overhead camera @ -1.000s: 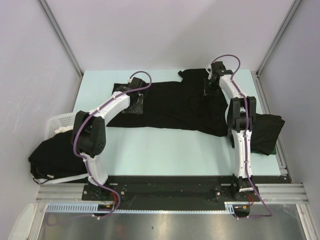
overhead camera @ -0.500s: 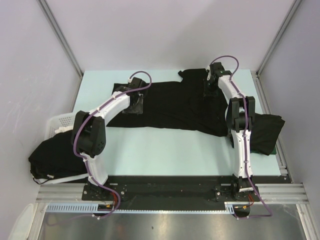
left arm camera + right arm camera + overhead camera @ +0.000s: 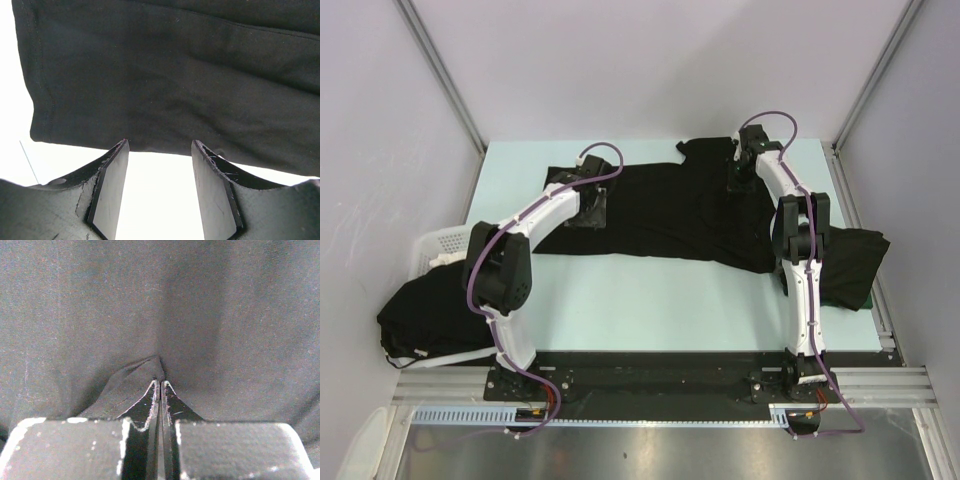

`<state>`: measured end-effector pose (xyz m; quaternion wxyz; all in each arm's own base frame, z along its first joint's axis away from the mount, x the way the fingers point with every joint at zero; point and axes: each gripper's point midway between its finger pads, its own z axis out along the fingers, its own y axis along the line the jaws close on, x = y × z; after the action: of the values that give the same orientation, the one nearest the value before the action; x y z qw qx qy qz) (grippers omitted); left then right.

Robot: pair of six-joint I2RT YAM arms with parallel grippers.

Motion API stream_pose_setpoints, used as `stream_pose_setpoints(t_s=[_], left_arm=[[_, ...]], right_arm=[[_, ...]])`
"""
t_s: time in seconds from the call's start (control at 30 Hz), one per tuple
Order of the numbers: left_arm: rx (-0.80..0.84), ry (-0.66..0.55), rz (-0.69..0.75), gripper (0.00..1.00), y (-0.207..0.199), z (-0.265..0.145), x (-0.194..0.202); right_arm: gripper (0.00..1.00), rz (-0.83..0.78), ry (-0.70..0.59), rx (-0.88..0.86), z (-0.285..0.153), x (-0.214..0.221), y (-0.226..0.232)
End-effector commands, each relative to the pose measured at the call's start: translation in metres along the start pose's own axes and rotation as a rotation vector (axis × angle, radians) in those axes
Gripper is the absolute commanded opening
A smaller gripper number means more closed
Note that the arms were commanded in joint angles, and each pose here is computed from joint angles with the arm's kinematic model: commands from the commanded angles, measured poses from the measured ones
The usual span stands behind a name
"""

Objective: Fold and stack the t-shirts
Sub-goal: Fold the flattened tshirt in 1/3 of the way

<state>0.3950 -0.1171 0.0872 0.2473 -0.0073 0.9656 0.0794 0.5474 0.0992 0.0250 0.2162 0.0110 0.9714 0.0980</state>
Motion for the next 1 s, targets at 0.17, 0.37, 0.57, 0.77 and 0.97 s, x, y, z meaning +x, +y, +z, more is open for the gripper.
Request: stream_pose_setpoints(t_s=[0.17,0.37,0.57,0.77,0.97], left_arm=[[0.037,-0.063,-0.042,0.59,-0.002,-0.018,-0.011],[0.041,-0.06,-0.043,0.59,-0.002,-0.017,-0.008],[0.046,-0.06,-0.042,0.59,-0.003,-0.017,-0.006],[0.051,-0.061,-0.04,0.59,-0.004,-0.016,-0.007],[0.047,-0.064,-0.039,0.59,-0.002,-0.018,-0.007]], right_arm=[[0.0,-0.006,-0.067,0.019,-0.026,-0.02,0.001],[0.0,-0.007,-0.098,0.033,-0.038,-0.028,-0.003],[0.0,0.001,-0.129,0.062,-0.052,-0.037,-0.015],[0.0,0.01,-0.158,0.08,-0.06,-0.045,-0.027],[0.0,0.008,-0.161,0.085,-0.051,-0.05,-0.035]])
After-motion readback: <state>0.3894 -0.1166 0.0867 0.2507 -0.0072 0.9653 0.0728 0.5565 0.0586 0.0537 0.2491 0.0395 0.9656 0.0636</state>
